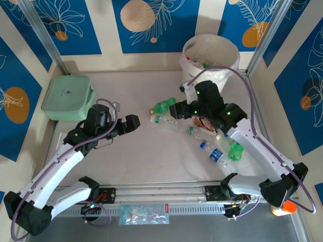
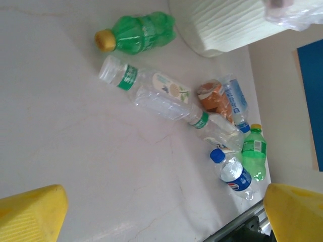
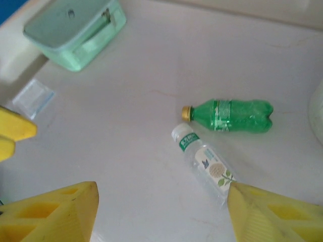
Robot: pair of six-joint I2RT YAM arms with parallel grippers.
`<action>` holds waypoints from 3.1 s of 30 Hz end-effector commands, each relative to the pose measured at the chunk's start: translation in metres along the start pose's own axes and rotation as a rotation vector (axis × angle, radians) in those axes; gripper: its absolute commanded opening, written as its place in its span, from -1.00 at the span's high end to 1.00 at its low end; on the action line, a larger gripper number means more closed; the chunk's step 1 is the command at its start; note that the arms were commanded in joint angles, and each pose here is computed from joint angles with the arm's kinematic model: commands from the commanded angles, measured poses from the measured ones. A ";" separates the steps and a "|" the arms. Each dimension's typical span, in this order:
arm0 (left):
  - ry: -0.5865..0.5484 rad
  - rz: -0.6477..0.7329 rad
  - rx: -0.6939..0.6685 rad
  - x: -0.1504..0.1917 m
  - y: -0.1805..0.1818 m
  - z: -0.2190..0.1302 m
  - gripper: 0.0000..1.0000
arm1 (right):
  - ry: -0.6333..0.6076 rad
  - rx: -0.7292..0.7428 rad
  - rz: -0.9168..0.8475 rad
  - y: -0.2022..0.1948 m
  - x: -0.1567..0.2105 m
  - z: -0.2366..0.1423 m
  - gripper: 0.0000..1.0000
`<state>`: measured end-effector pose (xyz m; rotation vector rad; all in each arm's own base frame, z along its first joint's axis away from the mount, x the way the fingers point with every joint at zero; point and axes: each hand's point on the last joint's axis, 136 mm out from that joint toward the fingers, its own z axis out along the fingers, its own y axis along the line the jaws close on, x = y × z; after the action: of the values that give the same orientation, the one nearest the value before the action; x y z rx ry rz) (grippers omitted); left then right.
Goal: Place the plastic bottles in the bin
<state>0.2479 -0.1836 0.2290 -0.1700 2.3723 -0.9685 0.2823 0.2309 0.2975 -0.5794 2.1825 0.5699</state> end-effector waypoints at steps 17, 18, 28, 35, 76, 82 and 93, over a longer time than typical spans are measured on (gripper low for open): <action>-0.051 -0.192 -0.050 -0.013 0.044 0.001 -0.99 | 0.311 0.138 -0.154 -0.034 0.053 0.109 -0.50; -0.052 -0.188 -0.059 -0.013 0.045 0.000 -0.99 | 0.340 0.140 -0.157 -0.037 0.058 0.118 -0.54; -0.044 -0.203 -0.048 -0.018 0.049 -0.001 -0.99 | 0.552 0.163 -0.145 -0.068 0.093 0.177 -0.96; -0.032 -0.207 -0.027 -0.020 0.048 0.002 -0.99 | 0.644 0.098 -0.115 -0.063 0.123 0.193 -0.95; -0.077 -0.130 -0.003 -0.033 0.030 -0.016 -0.99 | 0.558 0.023 -0.275 -0.014 0.131 0.165 -0.07; -0.102 -0.067 -0.002 -0.039 0.018 -0.029 -0.99 | 0.451 -0.012 -0.271 0.002 0.108 0.139 -0.06; -0.127 0.321 -0.048 -0.051 -0.052 -0.041 -0.94 | 0.191 -0.056 -0.169 0.016 0.045 0.074 -0.04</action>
<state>0.2623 -0.1763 0.2973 -0.0259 2.2481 -0.8844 0.2920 0.2756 0.1882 -0.9621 2.3473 0.3888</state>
